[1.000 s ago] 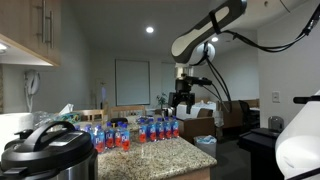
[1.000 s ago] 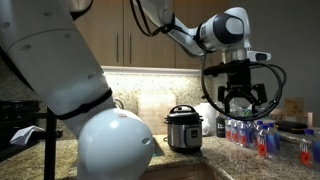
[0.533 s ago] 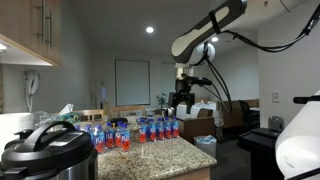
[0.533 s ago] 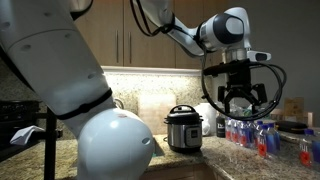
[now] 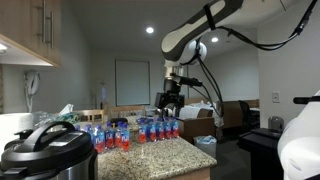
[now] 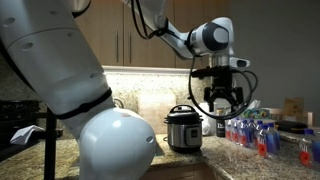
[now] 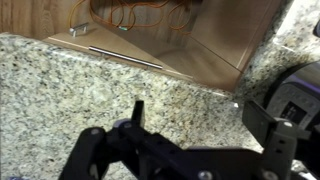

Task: Remove the black lid from the rice cooker

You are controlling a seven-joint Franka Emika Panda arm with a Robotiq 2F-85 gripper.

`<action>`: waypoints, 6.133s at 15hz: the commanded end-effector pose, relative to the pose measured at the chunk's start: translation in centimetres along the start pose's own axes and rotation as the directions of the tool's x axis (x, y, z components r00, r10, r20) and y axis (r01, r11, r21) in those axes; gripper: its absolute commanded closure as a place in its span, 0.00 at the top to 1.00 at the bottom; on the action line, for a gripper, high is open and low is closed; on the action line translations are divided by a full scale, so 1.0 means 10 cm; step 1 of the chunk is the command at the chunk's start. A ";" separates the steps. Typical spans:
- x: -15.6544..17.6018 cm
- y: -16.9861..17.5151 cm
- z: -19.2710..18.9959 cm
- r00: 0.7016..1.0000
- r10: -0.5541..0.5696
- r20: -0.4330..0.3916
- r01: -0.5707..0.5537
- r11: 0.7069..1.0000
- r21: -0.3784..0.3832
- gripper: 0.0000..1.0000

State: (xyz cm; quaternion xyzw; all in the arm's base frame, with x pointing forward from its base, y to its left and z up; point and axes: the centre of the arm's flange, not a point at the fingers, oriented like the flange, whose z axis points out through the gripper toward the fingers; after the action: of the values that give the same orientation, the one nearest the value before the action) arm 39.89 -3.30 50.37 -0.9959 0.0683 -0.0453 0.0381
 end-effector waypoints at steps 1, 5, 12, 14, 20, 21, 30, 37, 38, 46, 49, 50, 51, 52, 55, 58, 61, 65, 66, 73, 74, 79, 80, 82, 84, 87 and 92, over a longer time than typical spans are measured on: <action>-0.07 -0.84 -0.02 0.999 -0.044 0.002 0.044 0.995 0.093 1.00; -0.03 -1.62 -0.28 0.996 -0.083 -0.011 0.083 0.964 0.254 1.00; 0.15 -1.82 -0.51 0.994 0.075 -0.081 -0.043 0.939 0.342 1.00; 0.18 -1.81 -0.47 0.994 0.084 -0.076 -0.053 0.938 0.343 1.00; 0.19 -1.81 -0.47 0.993 0.086 -0.075 -0.056 0.938 0.343 1.00; 0.19 -1.81 -0.47 0.993 0.086 -0.075 -0.056 0.938 0.343 1.00; 0.42 -2.34 -0.18 0.976 0.181 -0.117 -0.105 0.874 0.474 1.00; 0.56 -3.00 0.32 0.974 0.185 -0.130 -0.087 0.835 0.543 1.00; 0.56 -3.08 0.34 0.975 0.182 -0.127 -0.080 0.822 0.564 1.00; 0.75 -3.44 0.44 0.982 0.155 -0.105 -0.060 0.791 0.609 1.00; 0.79 -3.43 0.58 0.984 0.141 -0.108 -0.050 0.805 0.592 1.00; 0.80 -3.40 0.60 0.982 0.146 -0.123 -0.047 0.812 0.582 1.00; 0.81 -3.36 0.62 0.981 0.138 -0.138 -0.033 0.814 0.581 1.00; 0.83 -3.32 0.64 0.979 0.134 -0.155 -0.019 0.813 0.583 1.00; 0.89 -3.26 0.66 0.969 0.140 -0.204 0.008 0.806 0.592 1.00; 0.87 -3.24 0.63 0.956 0.116 -0.269 0.075 0.791 0.608 1.00; 0.87 -3.29 0.79 0.959 0.025 -0.282 0.159 0.777 0.609 1.00; 0.94 -3.22 0.98 0.947 -0.011 -0.321 0.210 0.778 0.593 0.68; 0.96 -3.21 1.02 0.947 -0.015 -0.322 0.215 0.772 0.599 0.66; 0.91 -3.02 1.03 0.937 0.038 -0.347 0.228 0.687 0.690 0.24; 0.91 -2.99 1.02 0.939 0.051 -0.339 0.218 0.675 0.705 0.19; 0.78 -3.03 0.95 0.954 0.030 -0.298 0.204 0.662 0.721 0.09; 0.77 -3.05 0.95 0.957 0.018 -0.289 0.206 0.660 0.722 0.05; 0.77 -3.08 0.93 0.964 -0.002 -0.265 0.201 0.659 0.725 0.02; 0.79 -3.09 0.88 0.970 -0.024 -0.241 0.196 0.662 0.723 0.06; 0.84 -3.12 0.74 0.979 -0.074 -0.192 0.190 0.679 0.709 0.06; 0.86 -3.17 0.45 0.979 -0.181 -0.099 0.199 0.708 0.678 0.06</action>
State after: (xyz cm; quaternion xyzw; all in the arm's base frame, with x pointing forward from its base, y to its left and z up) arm 52.98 27.61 45.44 -0.9090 -0.0470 -0.1047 0.4008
